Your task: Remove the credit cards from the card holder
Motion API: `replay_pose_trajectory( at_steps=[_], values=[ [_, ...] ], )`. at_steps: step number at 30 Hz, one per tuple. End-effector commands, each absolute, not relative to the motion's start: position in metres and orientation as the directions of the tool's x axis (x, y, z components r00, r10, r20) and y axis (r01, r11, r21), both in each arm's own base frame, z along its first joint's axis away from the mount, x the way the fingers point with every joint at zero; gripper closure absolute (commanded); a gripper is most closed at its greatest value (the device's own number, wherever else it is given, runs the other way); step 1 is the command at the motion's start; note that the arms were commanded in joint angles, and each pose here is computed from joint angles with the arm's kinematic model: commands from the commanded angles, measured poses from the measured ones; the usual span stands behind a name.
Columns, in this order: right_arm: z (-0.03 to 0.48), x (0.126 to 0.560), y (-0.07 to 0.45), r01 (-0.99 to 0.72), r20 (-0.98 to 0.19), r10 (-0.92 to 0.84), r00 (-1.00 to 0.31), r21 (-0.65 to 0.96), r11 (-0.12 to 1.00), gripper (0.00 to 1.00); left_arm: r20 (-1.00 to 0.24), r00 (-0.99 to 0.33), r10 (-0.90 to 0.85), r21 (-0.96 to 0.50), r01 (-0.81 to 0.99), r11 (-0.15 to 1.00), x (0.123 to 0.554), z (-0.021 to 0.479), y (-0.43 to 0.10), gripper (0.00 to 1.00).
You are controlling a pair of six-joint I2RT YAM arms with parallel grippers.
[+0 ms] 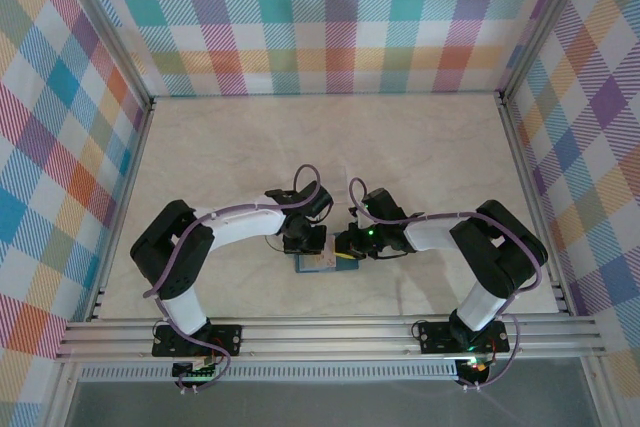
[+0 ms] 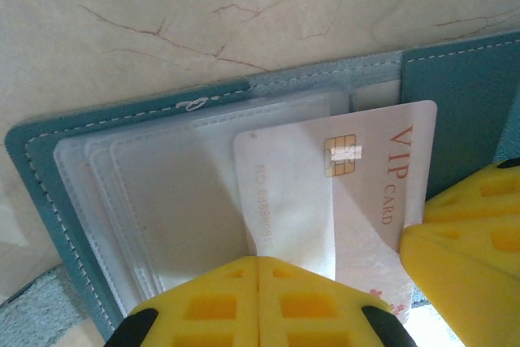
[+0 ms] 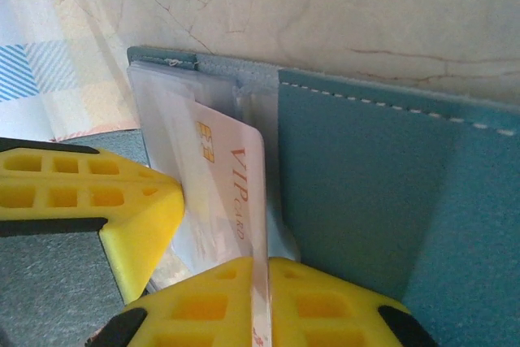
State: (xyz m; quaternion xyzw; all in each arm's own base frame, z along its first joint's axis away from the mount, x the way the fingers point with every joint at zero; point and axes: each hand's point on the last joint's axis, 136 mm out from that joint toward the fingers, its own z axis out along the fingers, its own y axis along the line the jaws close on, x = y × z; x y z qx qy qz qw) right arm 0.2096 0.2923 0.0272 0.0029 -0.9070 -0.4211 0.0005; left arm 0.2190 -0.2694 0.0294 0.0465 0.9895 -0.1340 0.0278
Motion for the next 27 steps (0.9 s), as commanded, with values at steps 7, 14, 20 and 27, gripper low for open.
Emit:
replay_pose_trajectory(
  at_steps=[7,14,20,27],
  values=[
    [0.031,0.211,0.298,-0.007,0.004,-0.016,-1.0,0.798,0.603,0.75,-0.029,-0.994,0.104,-0.198,0.108,0.974,0.205,0.014,-0.255,0.94],
    [0.021,0.208,0.302,0.025,0.039,-0.012,-0.999,0.817,0.576,0.76,-0.024,-0.994,0.103,-0.2,0.105,0.974,0.204,0.012,-0.255,0.94],
    [0.018,0.208,0.296,0.033,0.036,0.006,-0.999,0.798,0.602,0.83,-0.025,-0.995,0.098,-0.204,0.101,0.974,0.204,0.013,-0.256,0.93],
    [0.016,0.208,0.265,0.012,-0.016,0.029,-0.999,0.649,0.761,0.89,-0.054,-0.994,0.096,-0.197,0.105,0.975,0.206,0.025,-0.252,0.93]
  ],
)
